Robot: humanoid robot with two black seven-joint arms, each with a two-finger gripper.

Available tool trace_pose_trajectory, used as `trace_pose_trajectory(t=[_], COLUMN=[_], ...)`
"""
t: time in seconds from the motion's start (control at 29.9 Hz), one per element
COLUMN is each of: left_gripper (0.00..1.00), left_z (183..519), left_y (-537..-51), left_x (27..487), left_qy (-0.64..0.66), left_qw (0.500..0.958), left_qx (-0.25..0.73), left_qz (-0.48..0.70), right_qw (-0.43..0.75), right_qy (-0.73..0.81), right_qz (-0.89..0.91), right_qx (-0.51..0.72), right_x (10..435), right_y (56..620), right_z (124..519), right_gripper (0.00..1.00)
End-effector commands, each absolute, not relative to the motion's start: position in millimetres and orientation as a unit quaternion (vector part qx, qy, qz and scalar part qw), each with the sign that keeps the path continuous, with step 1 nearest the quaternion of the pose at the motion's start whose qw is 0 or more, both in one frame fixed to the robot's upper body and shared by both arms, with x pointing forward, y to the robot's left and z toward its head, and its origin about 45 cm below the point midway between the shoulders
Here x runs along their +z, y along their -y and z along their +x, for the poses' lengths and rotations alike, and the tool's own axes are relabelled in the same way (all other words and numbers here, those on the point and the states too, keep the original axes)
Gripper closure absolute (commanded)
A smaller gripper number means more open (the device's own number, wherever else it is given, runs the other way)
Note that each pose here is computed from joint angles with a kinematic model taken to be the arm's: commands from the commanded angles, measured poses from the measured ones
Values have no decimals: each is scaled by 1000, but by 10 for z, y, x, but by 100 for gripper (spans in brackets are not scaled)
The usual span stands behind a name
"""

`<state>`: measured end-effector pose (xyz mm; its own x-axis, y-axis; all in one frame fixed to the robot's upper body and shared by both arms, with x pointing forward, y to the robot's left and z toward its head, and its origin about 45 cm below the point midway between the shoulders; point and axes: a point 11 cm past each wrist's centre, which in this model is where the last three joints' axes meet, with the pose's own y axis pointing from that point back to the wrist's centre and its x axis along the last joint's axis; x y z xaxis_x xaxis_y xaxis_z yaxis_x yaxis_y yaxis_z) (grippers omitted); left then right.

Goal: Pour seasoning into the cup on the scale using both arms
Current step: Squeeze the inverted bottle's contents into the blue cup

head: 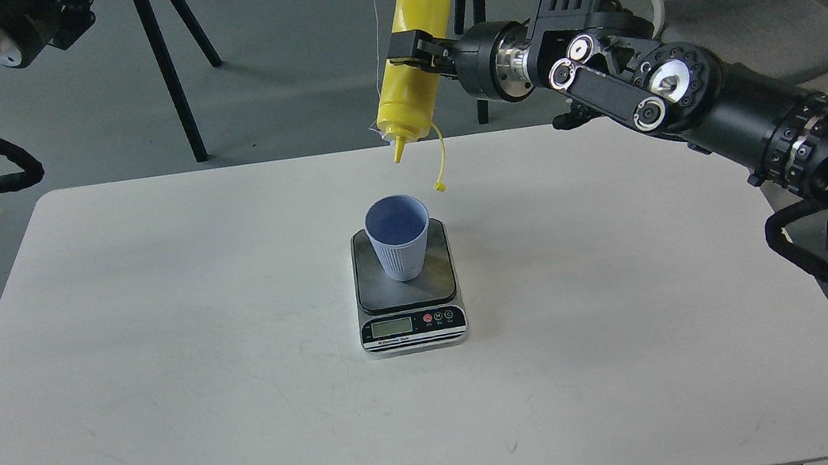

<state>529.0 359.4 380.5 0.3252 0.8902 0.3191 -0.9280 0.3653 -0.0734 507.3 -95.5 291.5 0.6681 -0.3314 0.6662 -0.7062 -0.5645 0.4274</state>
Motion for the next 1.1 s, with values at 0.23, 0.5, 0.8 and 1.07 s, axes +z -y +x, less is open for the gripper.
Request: trace_pose_trajectory(t=[0.23, 0.5, 0.8, 1.07], left_gripper=[0, 0, 0, 0], left_z=[5294, 5294, 5291, 5289], left_y=[-3567, -3571, -3575, -3577], left_x=[3793, 3797, 3780, 3772], left_qy=[153, 151, 150, 149], left_qw=[813, 813, 813, 813], left_qx=[559, 560, 560, 560], left_qz=[59, 55, 56, 56], right_qw=[371, 377, 371, 369], right_qy=[332, 337, 339, 335], right_qz=[824, 821, 827, 831], right_qx=[269, 264, 252, 246], right_x=[2861, 2807, 2787, 2750], right_y=[1094, 1155, 1136, 1118], right_z=[5175, 5183, 5167, 5143], right_gripper=[72, 71, 71, 71])
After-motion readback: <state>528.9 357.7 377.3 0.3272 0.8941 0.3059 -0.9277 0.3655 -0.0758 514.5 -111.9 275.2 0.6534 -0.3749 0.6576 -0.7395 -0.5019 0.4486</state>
